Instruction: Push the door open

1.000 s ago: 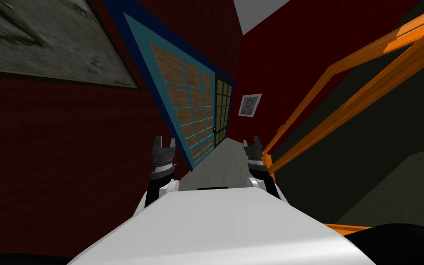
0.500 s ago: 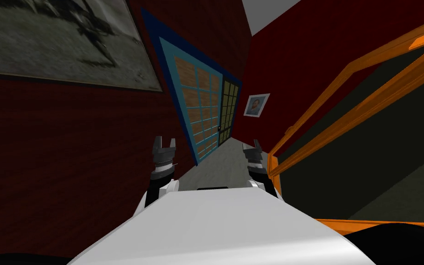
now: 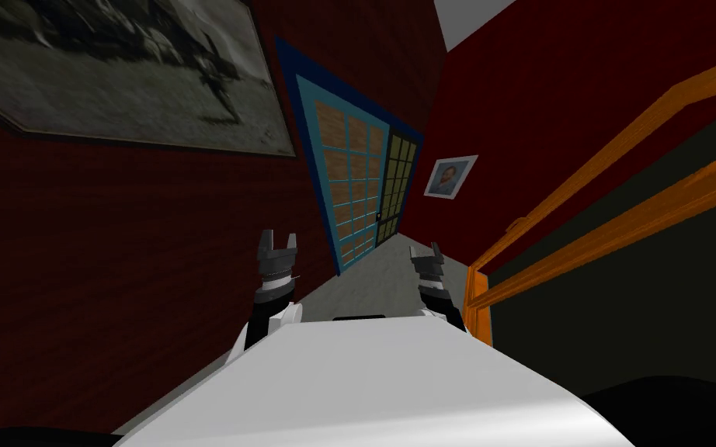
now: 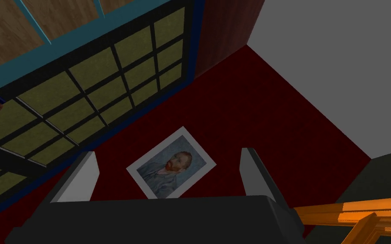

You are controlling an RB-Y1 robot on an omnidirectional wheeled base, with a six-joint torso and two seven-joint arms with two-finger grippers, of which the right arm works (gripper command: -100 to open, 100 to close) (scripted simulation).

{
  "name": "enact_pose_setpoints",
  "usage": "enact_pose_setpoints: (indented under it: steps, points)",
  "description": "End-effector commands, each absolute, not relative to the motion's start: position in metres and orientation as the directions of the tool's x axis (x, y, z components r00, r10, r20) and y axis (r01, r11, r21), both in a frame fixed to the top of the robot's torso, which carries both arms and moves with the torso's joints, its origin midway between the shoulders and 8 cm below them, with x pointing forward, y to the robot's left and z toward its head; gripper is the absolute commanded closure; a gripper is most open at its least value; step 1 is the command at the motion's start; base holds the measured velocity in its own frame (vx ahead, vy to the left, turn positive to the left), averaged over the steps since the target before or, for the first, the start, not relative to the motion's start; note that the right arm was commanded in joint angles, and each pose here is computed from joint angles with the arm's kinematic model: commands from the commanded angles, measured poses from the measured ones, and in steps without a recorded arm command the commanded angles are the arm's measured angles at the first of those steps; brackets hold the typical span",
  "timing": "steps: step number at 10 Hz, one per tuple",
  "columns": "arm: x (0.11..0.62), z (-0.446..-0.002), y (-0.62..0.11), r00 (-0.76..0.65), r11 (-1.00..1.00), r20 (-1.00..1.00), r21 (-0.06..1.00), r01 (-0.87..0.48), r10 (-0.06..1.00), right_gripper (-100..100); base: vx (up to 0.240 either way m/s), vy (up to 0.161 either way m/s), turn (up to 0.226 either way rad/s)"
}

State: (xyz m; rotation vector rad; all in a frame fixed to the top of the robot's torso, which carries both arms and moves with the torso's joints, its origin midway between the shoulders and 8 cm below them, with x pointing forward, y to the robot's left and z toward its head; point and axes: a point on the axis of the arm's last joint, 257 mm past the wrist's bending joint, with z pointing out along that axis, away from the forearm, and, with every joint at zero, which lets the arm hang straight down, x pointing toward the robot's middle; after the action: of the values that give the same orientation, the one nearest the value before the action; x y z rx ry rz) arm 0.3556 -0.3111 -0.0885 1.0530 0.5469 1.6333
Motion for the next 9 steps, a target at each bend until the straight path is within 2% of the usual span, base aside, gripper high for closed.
enact_pose_setpoints:
  steps: [1,3,6,9]
  points:
    - [0.353,-0.100,-0.318,-0.048,-0.373,0.409,0.769,-0.520,0.911,-100,-0.005,0.013,0.211]
    - [0.349,-0.115,-0.326,-0.050,-0.425,0.468,0.747,-0.511,0.882,-100,0.025,-0.015,0.273]
    - [0.344,-0.135,-0.337,-0.047,-0.487,0.540,0.713,-0.504,0.840,-100,0.027,-0.028,0.200]
    - [0.336,-0.155,-0.348,-0.040,-0.545,0.612,0.671,-0.502,0.790,-100,0.059,-0.067,0.234]
